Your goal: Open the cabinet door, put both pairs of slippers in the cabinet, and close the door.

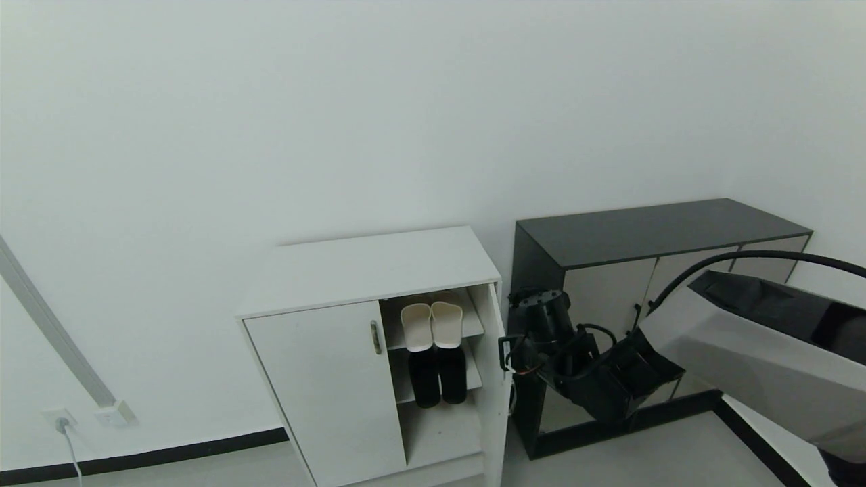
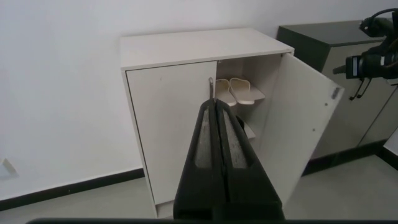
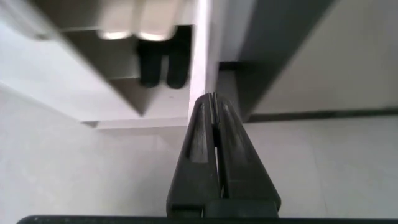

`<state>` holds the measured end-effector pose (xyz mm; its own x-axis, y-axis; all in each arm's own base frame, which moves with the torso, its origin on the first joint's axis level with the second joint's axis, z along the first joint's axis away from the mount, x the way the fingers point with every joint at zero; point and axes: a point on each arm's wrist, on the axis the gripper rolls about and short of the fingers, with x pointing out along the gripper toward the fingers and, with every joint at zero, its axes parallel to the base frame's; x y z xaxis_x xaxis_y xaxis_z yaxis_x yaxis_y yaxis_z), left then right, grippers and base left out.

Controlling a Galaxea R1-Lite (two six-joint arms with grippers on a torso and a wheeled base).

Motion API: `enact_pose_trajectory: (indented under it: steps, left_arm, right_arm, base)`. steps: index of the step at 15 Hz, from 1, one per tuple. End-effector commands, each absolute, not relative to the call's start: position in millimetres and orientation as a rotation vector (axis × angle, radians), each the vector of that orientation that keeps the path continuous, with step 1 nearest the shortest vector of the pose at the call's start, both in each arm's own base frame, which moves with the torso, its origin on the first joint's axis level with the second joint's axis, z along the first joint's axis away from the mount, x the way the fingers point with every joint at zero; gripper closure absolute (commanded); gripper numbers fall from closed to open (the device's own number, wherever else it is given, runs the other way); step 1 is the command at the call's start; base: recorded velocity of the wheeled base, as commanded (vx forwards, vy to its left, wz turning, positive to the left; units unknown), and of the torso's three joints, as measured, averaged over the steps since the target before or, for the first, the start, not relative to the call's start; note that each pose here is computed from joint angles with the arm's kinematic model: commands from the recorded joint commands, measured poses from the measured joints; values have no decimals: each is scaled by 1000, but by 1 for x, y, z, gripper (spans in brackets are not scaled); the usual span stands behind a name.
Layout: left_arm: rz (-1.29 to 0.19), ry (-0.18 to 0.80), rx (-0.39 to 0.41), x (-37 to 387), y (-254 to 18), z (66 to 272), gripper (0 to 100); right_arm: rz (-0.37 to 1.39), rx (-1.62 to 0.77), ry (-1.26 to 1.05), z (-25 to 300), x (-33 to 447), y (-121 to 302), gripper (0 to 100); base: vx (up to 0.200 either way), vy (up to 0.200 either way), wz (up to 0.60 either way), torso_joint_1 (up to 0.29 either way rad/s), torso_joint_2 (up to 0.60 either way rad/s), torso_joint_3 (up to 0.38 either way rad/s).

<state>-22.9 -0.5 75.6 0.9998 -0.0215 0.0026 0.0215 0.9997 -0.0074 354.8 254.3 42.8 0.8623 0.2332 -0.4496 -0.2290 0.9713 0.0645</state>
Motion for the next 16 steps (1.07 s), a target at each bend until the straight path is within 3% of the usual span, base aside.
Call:
enact_pose_trajectory:
  steps: [1, 10, 14, 16]
  left_arm:
    - [-21, -1, -8, -23, 0, 76, 100]
    - [-21, -1, -8, -23, 0, 76, 100]
    - [-21, -1, -8, -23, 0, 76, 100]
    - [-21, -1, -8, -23, 0, 76, 100]
  right_arm:
    - [299, 11, 448, 62, 332, 265, 100]
    - [374, -21, 366, 60, 305, 260, 100]
    - [413, -23, 379, 57, 299, 263, 100]
    - [448, -10, 362, 55, 296, 261, 100]
  base:
    - [0, 0, 0, 0, 0, 0]
    - [0, 0, 0, 0, 0, 0]
    - [0, 0, 600, 1, 4, 2]
    - [0, 0, 0, 0, 0, 0]
